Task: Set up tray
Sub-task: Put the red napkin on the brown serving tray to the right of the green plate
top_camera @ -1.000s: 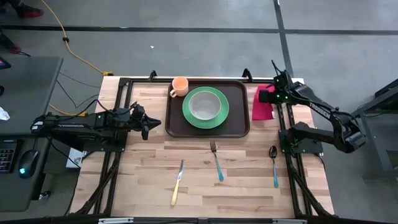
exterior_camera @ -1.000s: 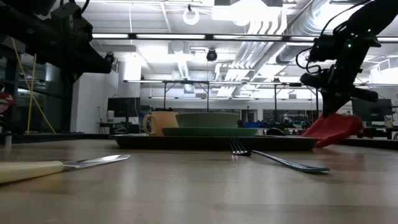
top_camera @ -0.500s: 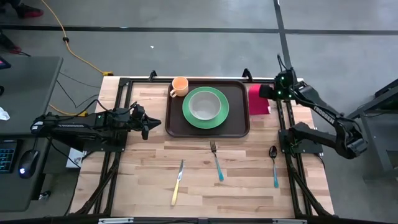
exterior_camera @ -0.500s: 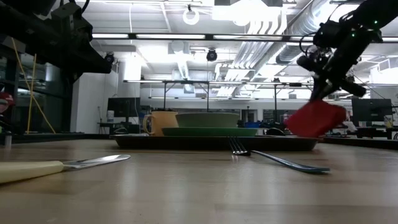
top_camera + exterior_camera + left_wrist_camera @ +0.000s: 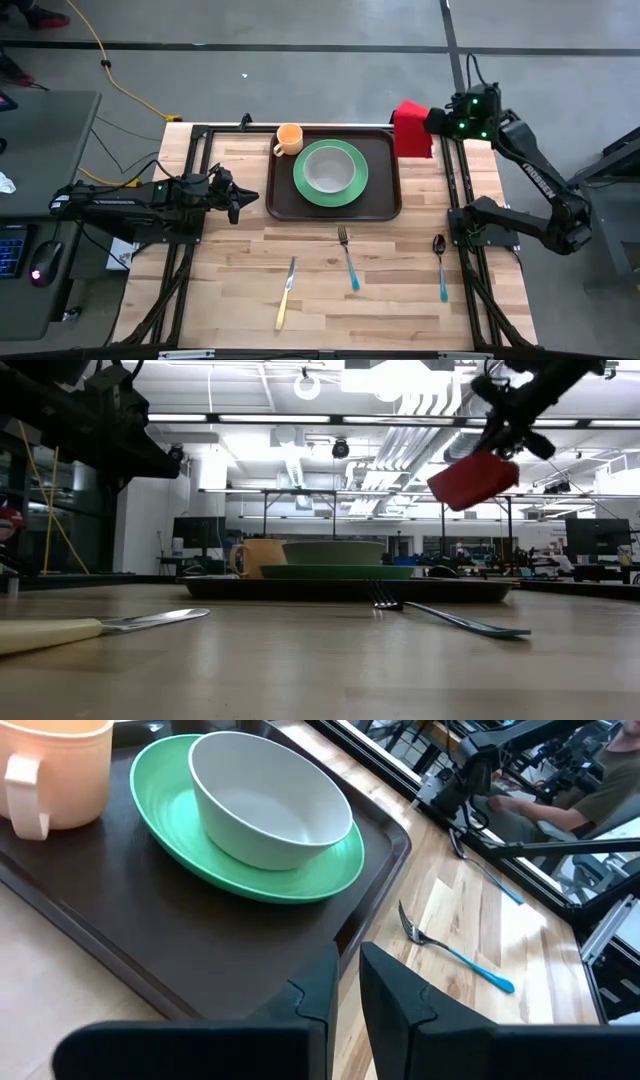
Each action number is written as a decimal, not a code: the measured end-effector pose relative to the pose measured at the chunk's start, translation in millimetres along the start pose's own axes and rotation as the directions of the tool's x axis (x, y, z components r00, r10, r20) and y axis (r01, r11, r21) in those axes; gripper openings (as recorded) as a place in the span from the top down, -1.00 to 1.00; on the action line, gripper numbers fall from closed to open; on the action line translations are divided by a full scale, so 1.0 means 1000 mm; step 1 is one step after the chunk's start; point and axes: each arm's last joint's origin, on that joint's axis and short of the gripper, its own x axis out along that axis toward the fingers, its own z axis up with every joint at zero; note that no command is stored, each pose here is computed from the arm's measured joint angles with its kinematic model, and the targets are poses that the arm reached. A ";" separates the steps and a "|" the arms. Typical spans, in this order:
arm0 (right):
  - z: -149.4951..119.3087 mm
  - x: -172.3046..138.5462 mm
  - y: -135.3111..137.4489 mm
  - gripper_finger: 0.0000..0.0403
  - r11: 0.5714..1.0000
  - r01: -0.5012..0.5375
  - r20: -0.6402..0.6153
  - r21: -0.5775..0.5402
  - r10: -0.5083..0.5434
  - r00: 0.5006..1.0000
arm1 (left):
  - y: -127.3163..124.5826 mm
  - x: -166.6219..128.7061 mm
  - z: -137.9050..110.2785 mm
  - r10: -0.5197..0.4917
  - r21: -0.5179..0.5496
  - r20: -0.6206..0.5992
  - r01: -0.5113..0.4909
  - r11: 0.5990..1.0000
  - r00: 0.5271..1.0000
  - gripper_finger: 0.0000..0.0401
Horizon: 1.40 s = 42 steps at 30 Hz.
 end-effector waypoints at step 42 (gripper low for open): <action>-0.062 0.077 0.048 1.00 0.971 0.199 -0.353 -0.130 -0.233 0.906 | 0.000 0.000 0.000 0.008 0.001 0.005 -0.008 1.000 1.000 0.62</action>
